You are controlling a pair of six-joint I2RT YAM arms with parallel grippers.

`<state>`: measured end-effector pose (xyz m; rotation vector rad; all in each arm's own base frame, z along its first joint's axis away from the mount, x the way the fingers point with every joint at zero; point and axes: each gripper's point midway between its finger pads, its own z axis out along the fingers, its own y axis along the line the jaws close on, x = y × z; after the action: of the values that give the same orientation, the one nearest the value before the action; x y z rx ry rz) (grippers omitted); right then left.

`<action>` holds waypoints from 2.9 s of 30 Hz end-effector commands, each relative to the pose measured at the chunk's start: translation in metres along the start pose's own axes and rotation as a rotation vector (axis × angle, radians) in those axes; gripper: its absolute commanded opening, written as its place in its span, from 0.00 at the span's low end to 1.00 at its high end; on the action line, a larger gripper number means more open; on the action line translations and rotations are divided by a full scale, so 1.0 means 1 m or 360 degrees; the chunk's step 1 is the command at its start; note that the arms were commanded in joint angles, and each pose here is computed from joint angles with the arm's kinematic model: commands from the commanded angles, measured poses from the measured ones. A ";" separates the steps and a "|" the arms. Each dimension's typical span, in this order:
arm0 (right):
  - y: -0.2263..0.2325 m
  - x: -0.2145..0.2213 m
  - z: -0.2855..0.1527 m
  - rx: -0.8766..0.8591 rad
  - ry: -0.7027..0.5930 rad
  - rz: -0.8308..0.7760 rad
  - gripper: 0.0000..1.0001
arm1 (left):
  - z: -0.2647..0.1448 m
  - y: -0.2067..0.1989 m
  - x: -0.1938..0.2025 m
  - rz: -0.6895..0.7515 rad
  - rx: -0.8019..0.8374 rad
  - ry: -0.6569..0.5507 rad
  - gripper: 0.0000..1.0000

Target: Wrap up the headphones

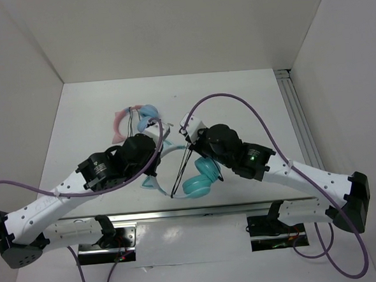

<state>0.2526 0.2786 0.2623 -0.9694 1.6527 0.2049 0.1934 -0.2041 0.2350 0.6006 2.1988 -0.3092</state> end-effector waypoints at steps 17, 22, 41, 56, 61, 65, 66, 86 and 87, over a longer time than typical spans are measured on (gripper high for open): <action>-0.079 0.015 0.008 0.0377 0.0020 0.0168 0.59 | -0.022 -0.004 -0.033 0.0127 0.0026 0.0038 0.00; -0.103 0.024 0.004 0.0511 0.0076 0.0229 0.74 | -0.015 0.005 -0.044 0.0026 0.0094 0.0025 0.00; -0.137 -0.012 -0.084 0.0819 -0.0078 0.0906 1.00 | 0.157 0.043 -0.010 -0.0530 -0.0277 0.0210 0.00; -0.115 0.005 -0.102 0.0744 -0.0063 0.0906 1.00 | 0.261 -0.001 0.039 -0.0648 -0.0186 0.0291 0.00; -0.110 0.006 -0.100 0.0696 -0.0048 0.0900 1.00 | 0.261 -0.002 0.053 -0.0682 -0.0271 0.0356 0.00; -0.101 0.003 -0.101 0.0603 -0.0071 0.0920 1.00 | 0.250 0.002 0.046 -0.0741 -0.0289 0.0286 0.44; -0.099 0.002 -0.100 0.0583 -0.0075 0.0934 1.00 | 0.247 0.002 0.041 -0.0745 -0.0281 0.0266 0.56; -0.095 -0.017 -0.185 0.0427 -0.0158 0.1120 1.00 | -0.046 0.067 -0.010 -0.0837 -0.0373 -0.0390 0.99; -0.097 -0.016 -0.188 0.0441 -0.0147 0.1121 1.00 | -0.067 0.070 -0.007 -0.0872 -0.0309 -0.0464 0.99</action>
<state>0.1927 0.1218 0.3797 -0.1254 1.7658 0.4845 0.2174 -0.1511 0.2965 -0.1433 2.0011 -0.4586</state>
